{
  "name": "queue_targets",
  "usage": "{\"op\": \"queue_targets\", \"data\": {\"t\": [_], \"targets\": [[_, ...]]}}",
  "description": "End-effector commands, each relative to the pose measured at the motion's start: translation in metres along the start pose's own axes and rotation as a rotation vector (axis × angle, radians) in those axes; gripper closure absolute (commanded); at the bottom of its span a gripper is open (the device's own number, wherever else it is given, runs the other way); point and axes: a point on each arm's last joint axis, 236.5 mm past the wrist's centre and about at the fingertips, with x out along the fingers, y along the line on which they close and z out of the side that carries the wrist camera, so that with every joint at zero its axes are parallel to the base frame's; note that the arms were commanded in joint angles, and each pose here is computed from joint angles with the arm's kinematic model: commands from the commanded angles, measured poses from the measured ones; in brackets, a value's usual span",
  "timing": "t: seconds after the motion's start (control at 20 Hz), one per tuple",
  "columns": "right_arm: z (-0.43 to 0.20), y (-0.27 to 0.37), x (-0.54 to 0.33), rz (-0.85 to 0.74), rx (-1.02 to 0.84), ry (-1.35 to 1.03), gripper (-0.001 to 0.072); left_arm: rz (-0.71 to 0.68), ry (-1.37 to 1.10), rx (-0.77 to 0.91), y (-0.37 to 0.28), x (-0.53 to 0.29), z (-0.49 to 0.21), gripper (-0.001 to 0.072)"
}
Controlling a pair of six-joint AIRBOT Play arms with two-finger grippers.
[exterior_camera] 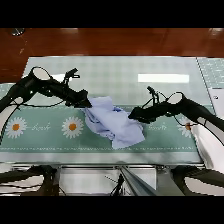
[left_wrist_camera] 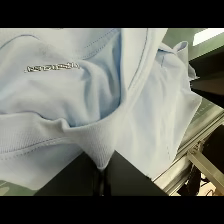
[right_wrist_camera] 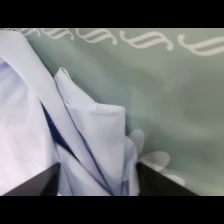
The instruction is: Fold the shirts.
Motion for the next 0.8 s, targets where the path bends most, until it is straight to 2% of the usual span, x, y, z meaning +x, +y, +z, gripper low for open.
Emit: {"op": "queue_targets", "data": {"t": [0.0, 0.15, 0.2, 0.25, 0.3, 0.35, 0.45, 0.55, 0.65, 0.75], "targets": [[-0.003, 0.002, 0.005, -0.004, -0.014, 0.024, 0.018, 0.001, -0.005, 0.003, 0.0, 0.0, 0.001, 0.0684], [-0.002, 0.002, 0.005, -0.004, -0.012, 0.018, 0.0181, 0.001, -0.003, 0.003, 0.0, 0.0, 0.001, 0.0684], [-0.003, 0.002, 0.005, -0.002, -0.013, 0.021, 0.0231, 0.001, -0.003, 0.004, 0.0, 0.0, 0.001, 0.0684], [-0.005, 0.003, 0.005, 0.001, -0.018, 0.03, 0.0348, 0.001, -0.003, 0.004, 0.0, 0.0, 0.001, 0.0684], [-0.008, 0.004, 0.005, 0.006, -0.04, 0.044, 0.0526, 0.001, -0.003, 0.004, 0.0, 0.0, 0.001, 0.0684], [-0.011, 0.005, 0.005, 0.012, -0.069, 0.056, 0.0667, 0.001, -0.003, 0.004, 0.0, 0.0, 0.001, 0.0684], [-0.009, 0.007, -0.003, 0.012, -0.111, 0.062, 0.0688, -0.002, -0.008, 0.006, -0.002, -0.002, 0.001, 0.0684], [0.028, 0.027, -0.042, 0.021, -0.186, -0.014, 0.0688, -0.077, -0.092, 0.059, -0.031, -0.025, 0.017, 0.0684], [0.084, 0.061, -0.113, 0.011, -0.269, -0.183, 0.0688, -0.159, -0.256, 0.195, -0.078, -0.072, 0.046, 0.0685], [0.124, 0.107, -0.194, 0.007, -0.373, -0.35, 0.0688, -0.149, -0.476, 0.303, -0.117, -0.136, 0.076, 0.0684]]}}
